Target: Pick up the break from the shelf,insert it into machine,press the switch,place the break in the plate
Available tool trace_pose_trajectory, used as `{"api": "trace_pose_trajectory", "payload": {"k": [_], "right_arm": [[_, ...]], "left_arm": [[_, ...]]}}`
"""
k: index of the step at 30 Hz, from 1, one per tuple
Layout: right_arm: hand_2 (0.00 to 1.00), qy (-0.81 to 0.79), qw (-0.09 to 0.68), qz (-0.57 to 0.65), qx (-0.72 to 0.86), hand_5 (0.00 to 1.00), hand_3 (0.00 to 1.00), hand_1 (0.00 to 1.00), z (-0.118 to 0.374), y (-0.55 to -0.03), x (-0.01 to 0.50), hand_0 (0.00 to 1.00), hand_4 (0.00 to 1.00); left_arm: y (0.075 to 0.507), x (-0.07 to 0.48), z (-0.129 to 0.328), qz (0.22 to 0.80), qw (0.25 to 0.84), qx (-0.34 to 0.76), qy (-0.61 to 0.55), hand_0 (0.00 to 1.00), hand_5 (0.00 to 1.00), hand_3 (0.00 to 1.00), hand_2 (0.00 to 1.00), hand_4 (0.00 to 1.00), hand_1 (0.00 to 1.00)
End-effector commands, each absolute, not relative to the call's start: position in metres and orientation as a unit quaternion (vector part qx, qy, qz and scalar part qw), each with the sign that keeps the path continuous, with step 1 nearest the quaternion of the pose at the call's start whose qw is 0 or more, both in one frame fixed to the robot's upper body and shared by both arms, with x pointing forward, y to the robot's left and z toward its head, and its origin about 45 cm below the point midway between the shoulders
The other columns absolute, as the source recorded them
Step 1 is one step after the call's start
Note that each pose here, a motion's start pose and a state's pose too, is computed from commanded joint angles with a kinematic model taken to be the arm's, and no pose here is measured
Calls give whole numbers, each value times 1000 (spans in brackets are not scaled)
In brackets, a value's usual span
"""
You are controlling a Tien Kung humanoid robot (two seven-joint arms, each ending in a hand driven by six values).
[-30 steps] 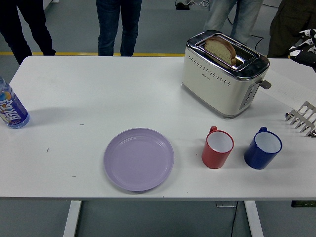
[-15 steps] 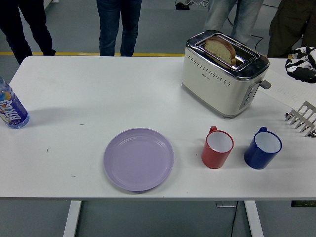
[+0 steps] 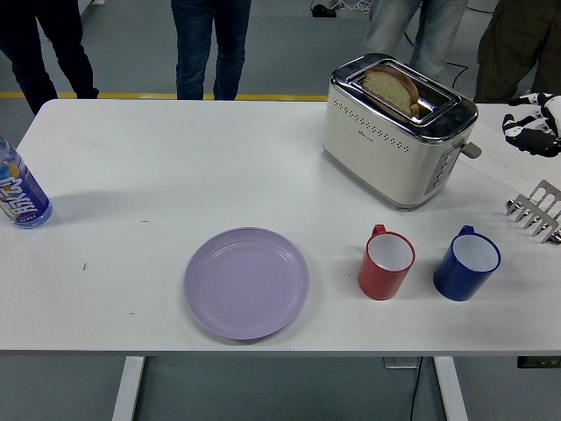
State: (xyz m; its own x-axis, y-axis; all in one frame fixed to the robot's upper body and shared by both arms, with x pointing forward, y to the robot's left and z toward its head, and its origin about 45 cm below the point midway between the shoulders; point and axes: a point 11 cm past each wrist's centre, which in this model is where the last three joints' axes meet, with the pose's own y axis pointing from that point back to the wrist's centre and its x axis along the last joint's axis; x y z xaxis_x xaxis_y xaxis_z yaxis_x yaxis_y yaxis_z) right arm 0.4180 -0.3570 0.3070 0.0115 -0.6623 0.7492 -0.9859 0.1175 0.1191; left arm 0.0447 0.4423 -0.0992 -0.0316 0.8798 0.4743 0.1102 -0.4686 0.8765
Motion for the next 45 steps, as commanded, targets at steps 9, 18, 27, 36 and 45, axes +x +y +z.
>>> {"api": "trace_pose_trajectory", "payload": {"k": [9, 18, 27, 36, 45], "right_arm": [[482, -651, 356, 222, 633, 381, 768, 290, 289, -350, 414, 317, 487], [480, -643, 362, 216, 639, 376, 767, 289, 278, -344, 412, 317, 486], [479, -636, 369, 208, 645, 375, 766, 289, 268, -340, 412, 317, 486], [478, -635, 377, 201, 644, 375, 764, 288, 259, -341, 412, 317, 488], [478, -633, 383, 198, 643, 373, 762, 289, 254, -343, 412, 318, 488]], "left_arm": [[441, 46, -99, 596, 324, 615, 402, 630, 805, 538, 466, 327, 489], [441, 46, -100, 596, 325, 615, 402, 630, 803, 539, 466, 326, 490], [440, 47, -100, 596, 325, 615, 402, 630, 803, 539, 466, 325, 490], [440, 48, -100, 597, 325, 613, 402, 630, 804, 539, 466, 327, 490], [439, 48, -100, 597, 326, 613, 402, 630, 801, 539, 466, 325, 489]]}}
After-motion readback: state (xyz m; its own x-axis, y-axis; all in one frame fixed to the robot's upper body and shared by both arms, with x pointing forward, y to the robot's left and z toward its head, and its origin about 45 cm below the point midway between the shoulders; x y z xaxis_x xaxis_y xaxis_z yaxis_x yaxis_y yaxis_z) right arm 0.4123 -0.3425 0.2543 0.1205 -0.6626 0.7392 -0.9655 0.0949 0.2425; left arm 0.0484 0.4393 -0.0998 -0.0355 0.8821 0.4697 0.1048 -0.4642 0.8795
